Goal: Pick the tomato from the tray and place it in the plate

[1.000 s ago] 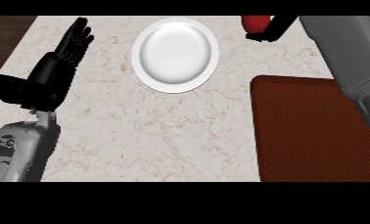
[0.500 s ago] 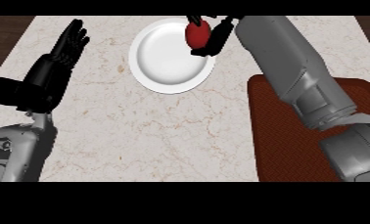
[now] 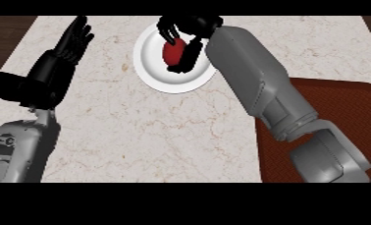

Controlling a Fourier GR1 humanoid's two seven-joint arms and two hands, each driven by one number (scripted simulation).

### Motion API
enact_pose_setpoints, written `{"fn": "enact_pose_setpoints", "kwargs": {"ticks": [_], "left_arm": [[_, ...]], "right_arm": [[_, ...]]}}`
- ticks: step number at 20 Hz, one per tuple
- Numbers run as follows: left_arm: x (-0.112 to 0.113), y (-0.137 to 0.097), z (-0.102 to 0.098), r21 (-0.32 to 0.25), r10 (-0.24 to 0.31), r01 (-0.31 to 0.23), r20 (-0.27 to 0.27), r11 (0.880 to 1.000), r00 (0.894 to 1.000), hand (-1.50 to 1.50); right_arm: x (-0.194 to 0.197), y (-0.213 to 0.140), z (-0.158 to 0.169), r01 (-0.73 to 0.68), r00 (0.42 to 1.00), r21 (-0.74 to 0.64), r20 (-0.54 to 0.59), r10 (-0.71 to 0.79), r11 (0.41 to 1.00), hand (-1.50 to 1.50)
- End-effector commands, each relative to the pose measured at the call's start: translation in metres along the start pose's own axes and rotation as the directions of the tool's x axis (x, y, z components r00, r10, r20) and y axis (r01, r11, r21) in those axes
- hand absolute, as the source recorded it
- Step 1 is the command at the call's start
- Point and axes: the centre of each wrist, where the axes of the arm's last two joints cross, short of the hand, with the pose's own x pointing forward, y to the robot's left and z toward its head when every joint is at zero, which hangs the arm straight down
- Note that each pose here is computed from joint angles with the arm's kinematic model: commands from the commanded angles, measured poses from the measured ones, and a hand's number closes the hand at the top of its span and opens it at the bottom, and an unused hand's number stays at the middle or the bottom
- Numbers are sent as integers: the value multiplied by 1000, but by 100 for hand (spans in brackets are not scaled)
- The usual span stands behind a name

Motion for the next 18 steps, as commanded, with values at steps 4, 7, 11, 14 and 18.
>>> {"fn": "enact_pose_setpoints", "kwargs": {"ticks": [4,7,11,14,18], "left_arm": [[7,-7,-13,-33,0,0,14,999,1000,0],[8,-13,-12,-65,14,-13,20,998,1000,0],[0,-20,-4,-58,12,-11,20,998,1000,0],[10,-26,-15,-65,5,-2,39,998,999,0],[1,-19,-13,-60,2,0,32,998,999,0]], "right_arm": [[-10,20,5,91,987,4,-131,-90,996,-150],[-18,31,12,135,981,13,-143,-131,991,-150],[-22,34,15,242,965,15,-110,-239,970,-150],[-23,35,17,319,944,-92,-60,-325,943,-150],[-14,19,9,429,900,-182,1,-437,885,-150]]}}
